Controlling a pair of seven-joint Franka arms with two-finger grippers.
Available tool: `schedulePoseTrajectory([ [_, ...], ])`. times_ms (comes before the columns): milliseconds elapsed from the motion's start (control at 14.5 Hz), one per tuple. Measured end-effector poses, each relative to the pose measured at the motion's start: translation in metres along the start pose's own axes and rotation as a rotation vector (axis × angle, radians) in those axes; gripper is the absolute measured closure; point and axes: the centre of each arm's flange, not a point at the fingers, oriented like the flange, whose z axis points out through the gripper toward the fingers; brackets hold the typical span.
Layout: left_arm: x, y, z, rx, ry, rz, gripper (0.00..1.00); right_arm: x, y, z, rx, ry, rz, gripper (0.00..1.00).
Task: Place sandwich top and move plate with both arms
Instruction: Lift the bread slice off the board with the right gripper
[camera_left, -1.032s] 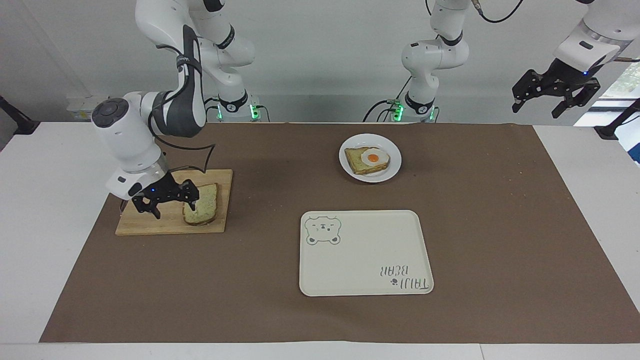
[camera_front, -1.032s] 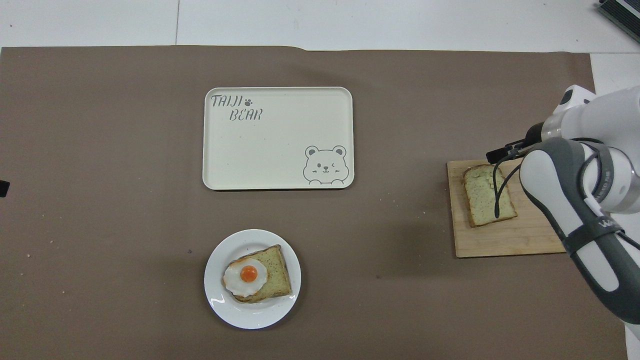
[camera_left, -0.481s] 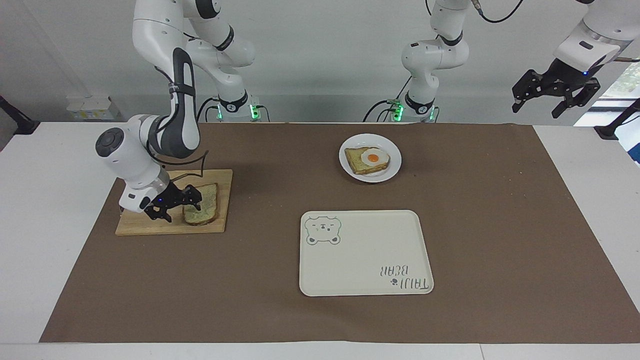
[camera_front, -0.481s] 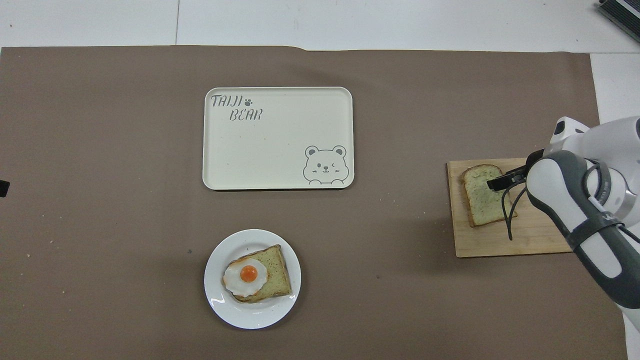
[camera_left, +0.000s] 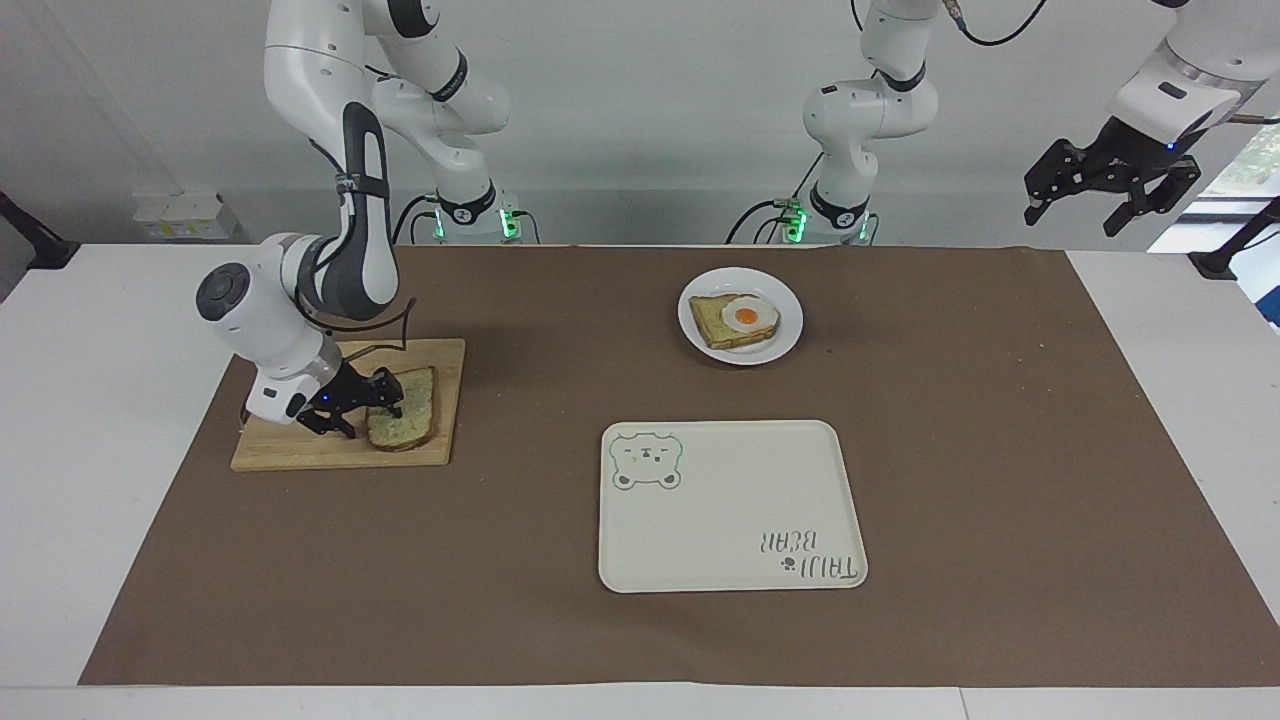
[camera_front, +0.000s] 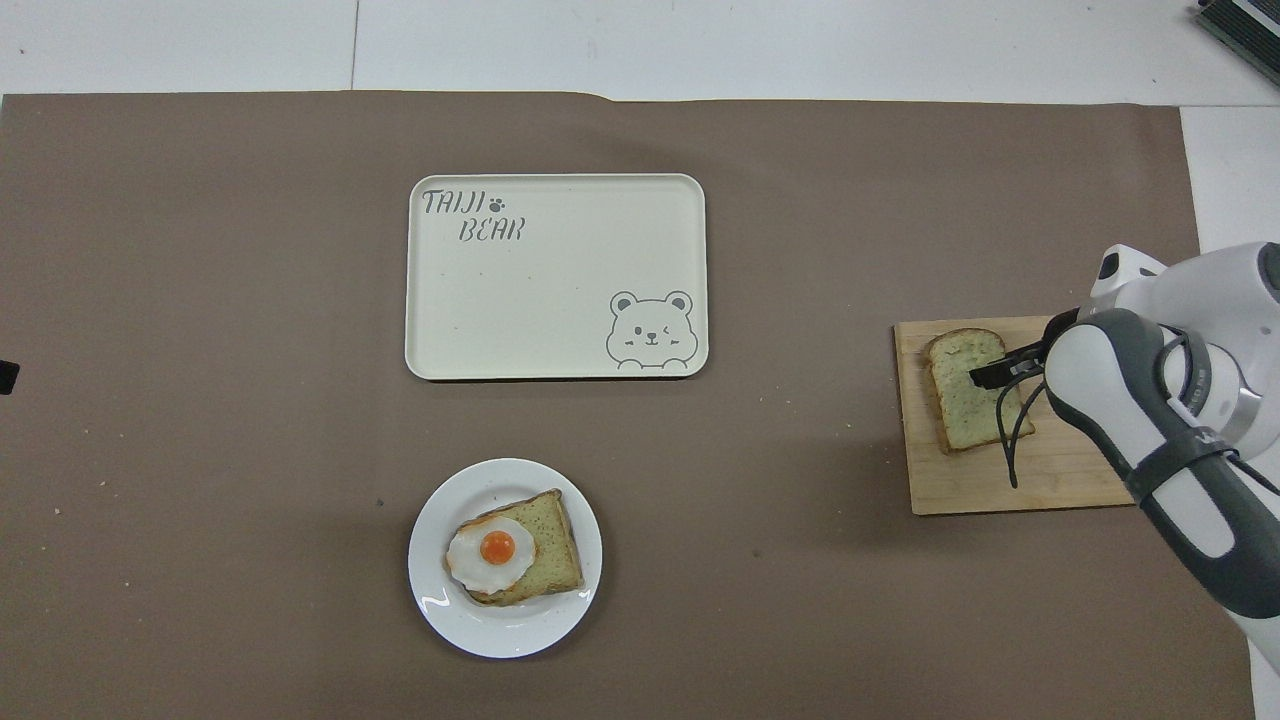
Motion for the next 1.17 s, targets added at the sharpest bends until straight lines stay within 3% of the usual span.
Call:
schedulePoseTrajectory([
  [138, 0.0, 0.0, 0.0, 0.0, 0.0, 0.0, 0.0, 0.001, -0.004, -0.001, 0.008, 0.003, 0.029, 0.58],
  [619, 0.0, 0.0, 0.0, 0.0, 0.0, 0.0, 0.0, 0.0, 0.0, -0.004, 0.002, 0.011, 0.057, 0.88],
  [1169, 0.0, 0.0, 0.0, 0.0, 0.0, 0.0, 0.0, 0.016, -0.006, -0.03, -0.019, 0.055, 0.033, 0.88],
])
